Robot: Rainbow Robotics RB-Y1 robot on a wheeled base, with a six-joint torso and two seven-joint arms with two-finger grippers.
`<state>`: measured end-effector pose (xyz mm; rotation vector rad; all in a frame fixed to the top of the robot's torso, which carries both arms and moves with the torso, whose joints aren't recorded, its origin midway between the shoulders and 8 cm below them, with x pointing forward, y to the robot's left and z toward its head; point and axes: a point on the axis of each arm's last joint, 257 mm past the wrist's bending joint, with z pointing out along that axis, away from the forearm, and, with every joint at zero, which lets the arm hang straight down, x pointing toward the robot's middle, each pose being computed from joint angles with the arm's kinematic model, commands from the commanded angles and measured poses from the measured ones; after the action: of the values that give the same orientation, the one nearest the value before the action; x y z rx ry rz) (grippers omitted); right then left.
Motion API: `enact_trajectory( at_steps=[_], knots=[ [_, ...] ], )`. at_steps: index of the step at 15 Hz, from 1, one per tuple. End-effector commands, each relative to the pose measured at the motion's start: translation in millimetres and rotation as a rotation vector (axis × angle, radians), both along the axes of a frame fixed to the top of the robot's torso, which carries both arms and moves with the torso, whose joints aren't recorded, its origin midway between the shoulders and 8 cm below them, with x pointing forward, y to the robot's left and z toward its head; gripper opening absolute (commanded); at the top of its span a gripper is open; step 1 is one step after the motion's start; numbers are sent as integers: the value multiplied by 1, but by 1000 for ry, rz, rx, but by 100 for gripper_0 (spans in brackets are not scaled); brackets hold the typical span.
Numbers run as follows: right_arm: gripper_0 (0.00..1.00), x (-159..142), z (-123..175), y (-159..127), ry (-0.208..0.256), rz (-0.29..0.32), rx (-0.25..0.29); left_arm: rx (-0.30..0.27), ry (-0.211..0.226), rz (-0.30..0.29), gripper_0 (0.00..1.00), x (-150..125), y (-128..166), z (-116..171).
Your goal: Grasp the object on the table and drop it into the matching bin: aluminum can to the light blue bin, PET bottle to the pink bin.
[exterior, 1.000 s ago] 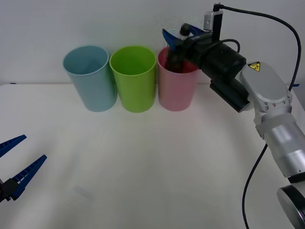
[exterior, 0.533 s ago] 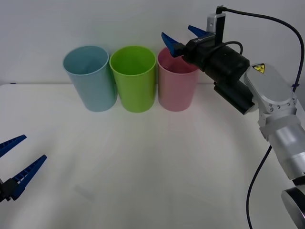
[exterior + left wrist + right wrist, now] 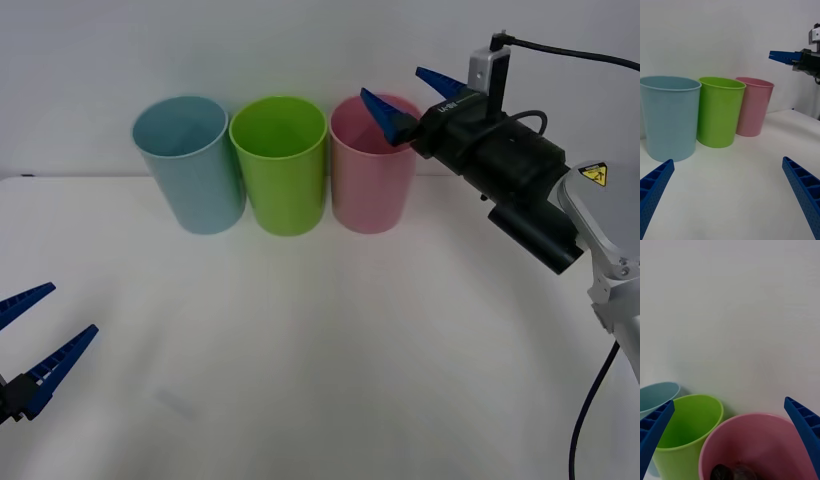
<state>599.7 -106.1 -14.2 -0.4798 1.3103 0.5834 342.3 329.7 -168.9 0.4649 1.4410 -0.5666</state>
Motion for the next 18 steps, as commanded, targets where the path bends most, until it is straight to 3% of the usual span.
enact_trajectory(
  at_steps=[1,10,18],
  knots=[
    [100,-19,-4,-11,-5,9,-10,0,0,0,100,0,0,0],
    [100,-83,-32,-55,8,49,-83,0,0,0,100,0,0,0],
    [100,-132,-75,-106,80,33,-138,0,0,0,100,0,0,0]
  ],
)
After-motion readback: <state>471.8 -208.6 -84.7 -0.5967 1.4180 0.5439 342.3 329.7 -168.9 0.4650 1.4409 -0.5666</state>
